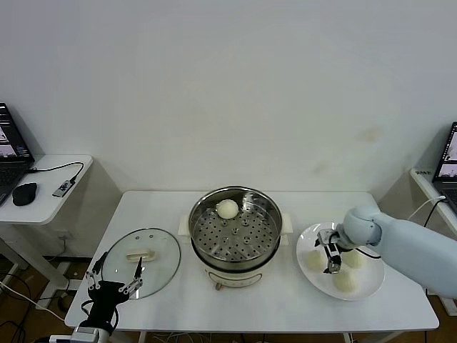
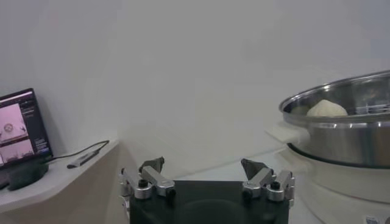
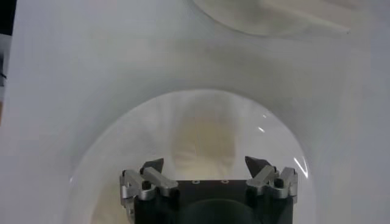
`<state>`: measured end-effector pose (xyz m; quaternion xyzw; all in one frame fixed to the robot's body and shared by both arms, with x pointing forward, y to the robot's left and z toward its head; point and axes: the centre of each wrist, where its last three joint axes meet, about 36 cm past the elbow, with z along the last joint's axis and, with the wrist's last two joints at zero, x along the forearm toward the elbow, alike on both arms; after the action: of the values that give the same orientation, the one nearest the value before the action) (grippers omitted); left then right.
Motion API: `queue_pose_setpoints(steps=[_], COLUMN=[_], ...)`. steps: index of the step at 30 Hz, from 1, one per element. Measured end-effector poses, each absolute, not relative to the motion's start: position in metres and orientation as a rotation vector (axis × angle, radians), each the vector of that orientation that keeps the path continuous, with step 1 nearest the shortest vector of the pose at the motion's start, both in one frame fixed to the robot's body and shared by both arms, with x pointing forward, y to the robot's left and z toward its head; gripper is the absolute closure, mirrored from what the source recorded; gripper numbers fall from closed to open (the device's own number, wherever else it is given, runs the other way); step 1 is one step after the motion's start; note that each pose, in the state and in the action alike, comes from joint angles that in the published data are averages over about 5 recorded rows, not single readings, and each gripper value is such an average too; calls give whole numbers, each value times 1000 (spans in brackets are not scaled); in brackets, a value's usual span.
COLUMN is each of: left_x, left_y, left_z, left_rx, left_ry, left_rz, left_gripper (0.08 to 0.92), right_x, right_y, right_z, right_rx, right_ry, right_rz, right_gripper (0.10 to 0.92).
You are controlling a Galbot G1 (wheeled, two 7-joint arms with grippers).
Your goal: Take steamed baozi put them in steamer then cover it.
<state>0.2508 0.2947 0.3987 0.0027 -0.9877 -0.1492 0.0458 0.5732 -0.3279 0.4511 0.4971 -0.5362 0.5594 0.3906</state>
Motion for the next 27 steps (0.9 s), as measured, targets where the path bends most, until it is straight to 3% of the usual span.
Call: queue_pose_setpoints(steps=[5,17,27], left_x=[252,251,251], left_y=[295,294,293], left_z=[398,400,403], left_rx=[10,10,7], left_ry=[-3016,-3020,-3028], left_rz=[-455,-452,-450], left_gripper=[177,177,177], right_x=[575,576,578], right_y=[-326,-326,-339], right_z=[447,446,477], right_rx=[1261,1265,1241], right_ry=[-1362,-1364,-1373], right_rz=[1422,1413,1412], right_gripper=[217,410,420])
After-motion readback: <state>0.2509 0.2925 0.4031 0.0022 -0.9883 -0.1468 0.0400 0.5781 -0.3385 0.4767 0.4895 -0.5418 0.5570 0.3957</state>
